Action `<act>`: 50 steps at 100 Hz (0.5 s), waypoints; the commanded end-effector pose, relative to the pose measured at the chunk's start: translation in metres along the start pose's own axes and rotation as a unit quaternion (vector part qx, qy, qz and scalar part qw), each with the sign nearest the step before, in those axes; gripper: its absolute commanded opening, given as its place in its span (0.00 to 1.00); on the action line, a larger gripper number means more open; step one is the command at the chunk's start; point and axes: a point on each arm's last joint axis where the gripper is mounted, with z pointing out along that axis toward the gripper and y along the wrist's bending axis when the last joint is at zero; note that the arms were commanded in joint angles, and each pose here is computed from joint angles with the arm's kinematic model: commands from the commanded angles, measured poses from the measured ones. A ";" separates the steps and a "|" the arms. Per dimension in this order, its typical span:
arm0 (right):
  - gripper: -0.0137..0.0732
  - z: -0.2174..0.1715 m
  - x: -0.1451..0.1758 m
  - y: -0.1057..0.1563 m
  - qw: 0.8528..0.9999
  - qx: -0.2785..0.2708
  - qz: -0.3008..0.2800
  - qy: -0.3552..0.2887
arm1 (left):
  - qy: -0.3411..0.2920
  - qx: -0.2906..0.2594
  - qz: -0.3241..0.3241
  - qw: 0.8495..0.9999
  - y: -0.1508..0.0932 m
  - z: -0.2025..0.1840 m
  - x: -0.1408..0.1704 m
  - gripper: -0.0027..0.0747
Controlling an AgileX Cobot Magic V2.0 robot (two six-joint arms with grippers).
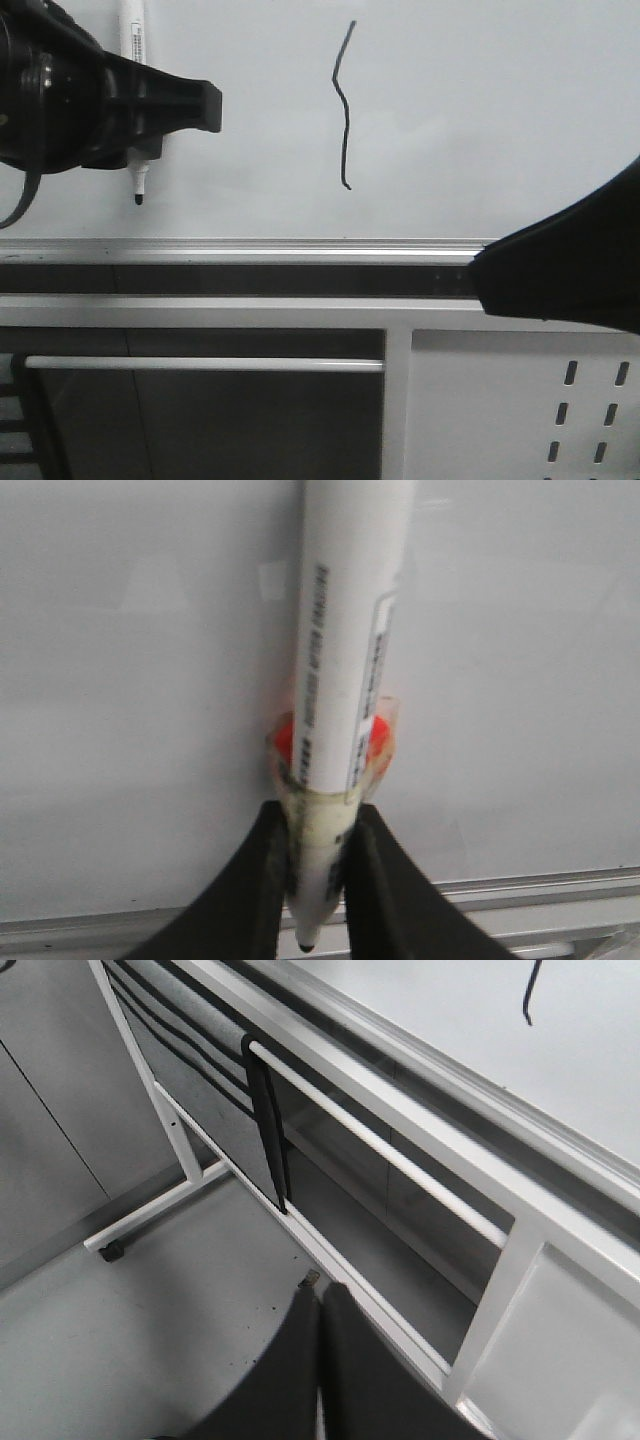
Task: Write number 1 on whiteboard
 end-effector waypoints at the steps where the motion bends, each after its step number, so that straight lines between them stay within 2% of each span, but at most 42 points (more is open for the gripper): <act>1: 0.07 -0.002 -0.010 0.001 1.000 -0.002 -0.006 -0.018 | -0.056 -0.007 0.002 0.998 0.001 -0.003 -0.022 0.03; 41: 0.07 -0.002 -0.010 0.001 1.000 -0.002 -0.006 -0.018 | -0.057 -0.008 0.007 0.998 0.001 -0.003 -0.022 0.03; 50: 0.07 -0.002 -0.010 0.001 1.000 -0.002 -0.006 -0.018 | -0.057 -0.008 0.008 0.998 0.001 -0.003 -0.022 0.08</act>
